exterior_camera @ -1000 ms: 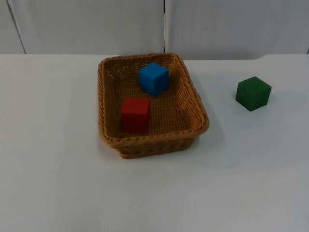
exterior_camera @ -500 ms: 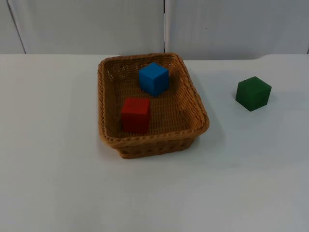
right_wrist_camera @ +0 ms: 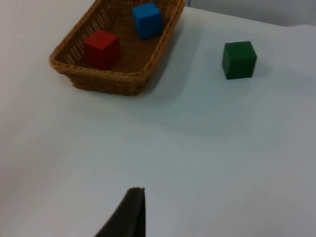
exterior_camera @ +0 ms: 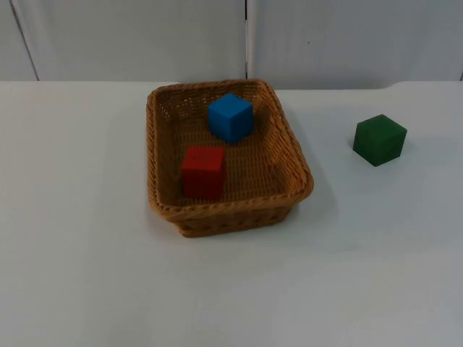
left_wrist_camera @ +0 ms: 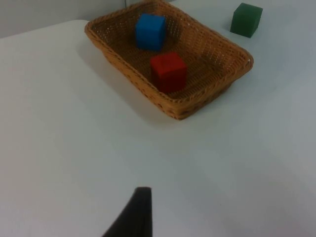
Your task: Pick up one cube with each hand and place exactly two cubes into the same basket, leaving the remaining cube outside.
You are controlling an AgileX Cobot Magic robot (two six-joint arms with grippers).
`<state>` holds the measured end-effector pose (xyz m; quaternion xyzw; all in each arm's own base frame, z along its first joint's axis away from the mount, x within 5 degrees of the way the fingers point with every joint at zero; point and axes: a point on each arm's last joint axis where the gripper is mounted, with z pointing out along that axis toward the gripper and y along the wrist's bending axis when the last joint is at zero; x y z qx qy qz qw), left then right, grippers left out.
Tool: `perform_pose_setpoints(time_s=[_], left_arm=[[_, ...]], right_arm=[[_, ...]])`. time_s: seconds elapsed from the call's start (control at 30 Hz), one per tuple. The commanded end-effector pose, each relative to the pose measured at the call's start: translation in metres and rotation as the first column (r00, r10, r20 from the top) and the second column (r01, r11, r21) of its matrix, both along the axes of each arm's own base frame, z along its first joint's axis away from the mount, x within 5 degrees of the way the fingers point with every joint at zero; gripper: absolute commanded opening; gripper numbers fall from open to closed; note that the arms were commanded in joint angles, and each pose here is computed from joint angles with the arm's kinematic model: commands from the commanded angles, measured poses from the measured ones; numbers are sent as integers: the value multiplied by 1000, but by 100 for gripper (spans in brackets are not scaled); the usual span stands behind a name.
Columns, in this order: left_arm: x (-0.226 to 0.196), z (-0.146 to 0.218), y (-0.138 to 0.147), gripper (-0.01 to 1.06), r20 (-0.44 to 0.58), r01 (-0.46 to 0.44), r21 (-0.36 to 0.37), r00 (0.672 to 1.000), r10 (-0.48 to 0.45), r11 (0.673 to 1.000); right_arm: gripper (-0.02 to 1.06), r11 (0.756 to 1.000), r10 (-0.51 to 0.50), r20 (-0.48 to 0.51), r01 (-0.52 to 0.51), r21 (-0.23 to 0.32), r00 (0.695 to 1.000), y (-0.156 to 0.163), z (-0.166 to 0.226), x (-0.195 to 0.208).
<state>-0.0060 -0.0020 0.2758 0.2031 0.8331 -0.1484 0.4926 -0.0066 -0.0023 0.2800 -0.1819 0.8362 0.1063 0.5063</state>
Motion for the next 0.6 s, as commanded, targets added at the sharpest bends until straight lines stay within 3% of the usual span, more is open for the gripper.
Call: perform_pose_setpoints(time_s=[0.0,0.27,0.57], left_arm=[[0,-1,0,105,0,-2,2,1000,2,1000],[0,-1,0,105,0,-2,2,1000,2,1000],[0,-1,0,105,0,-2,2,1000,2,1000]], right_arm=[[105,998,-66,4,66,4,998,0,0,-1],[105,986,-168,4,168,4,986,1,0,-1],[105,942,-334,4,334,4,942,2,0,-1]])
